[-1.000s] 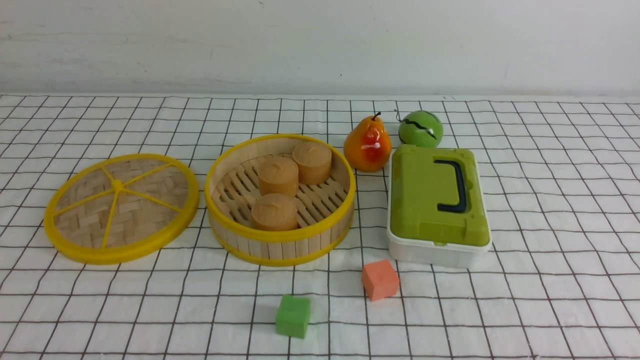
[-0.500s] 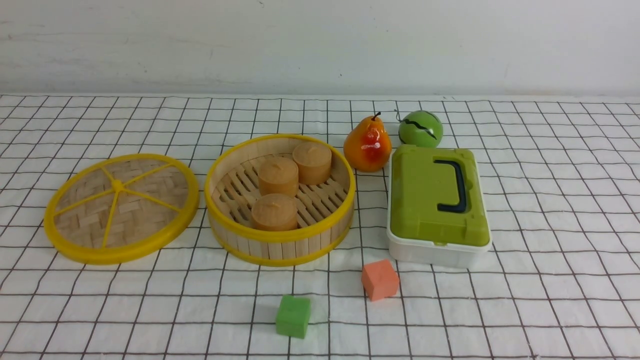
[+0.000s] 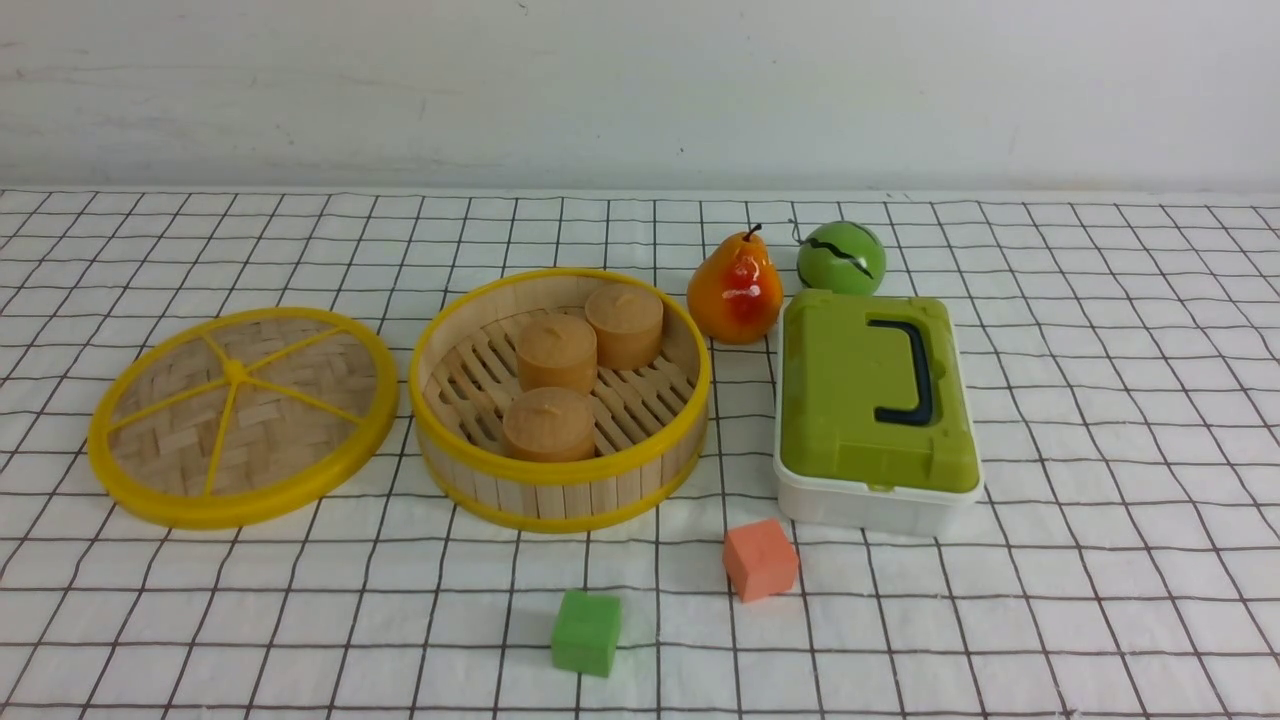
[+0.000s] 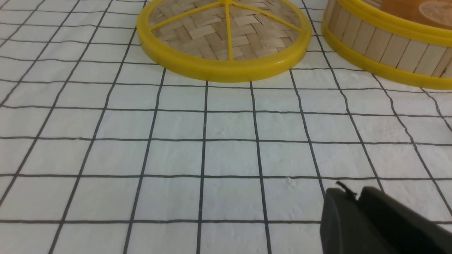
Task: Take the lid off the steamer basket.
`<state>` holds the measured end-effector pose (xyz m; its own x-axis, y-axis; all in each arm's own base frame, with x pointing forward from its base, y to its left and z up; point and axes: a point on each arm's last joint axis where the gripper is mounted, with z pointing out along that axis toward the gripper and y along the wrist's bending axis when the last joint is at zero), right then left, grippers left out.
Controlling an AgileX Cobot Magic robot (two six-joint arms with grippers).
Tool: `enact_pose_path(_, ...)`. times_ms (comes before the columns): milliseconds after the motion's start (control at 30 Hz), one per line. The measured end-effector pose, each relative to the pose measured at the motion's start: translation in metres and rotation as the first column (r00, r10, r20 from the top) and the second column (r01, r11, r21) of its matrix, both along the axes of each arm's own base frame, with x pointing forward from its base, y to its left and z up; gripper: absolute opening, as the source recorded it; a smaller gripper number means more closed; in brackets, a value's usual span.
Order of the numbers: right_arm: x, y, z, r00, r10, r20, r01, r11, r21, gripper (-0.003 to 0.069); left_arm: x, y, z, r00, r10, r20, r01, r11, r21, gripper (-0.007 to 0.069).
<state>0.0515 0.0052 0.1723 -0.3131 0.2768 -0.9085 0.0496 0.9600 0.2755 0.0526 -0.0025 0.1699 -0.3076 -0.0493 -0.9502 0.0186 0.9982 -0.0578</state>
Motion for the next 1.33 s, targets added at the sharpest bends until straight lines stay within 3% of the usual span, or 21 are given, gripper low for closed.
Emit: enact_pose_path(1333,0.0000,0.0000,0.0000,1.000,0.000,0.000,0.000,1.000,0.000,0.0240,0.0000,0.0000,-0.0001,1.000,0.000,-0.001,0.000,1.000,0.000,0.0097)
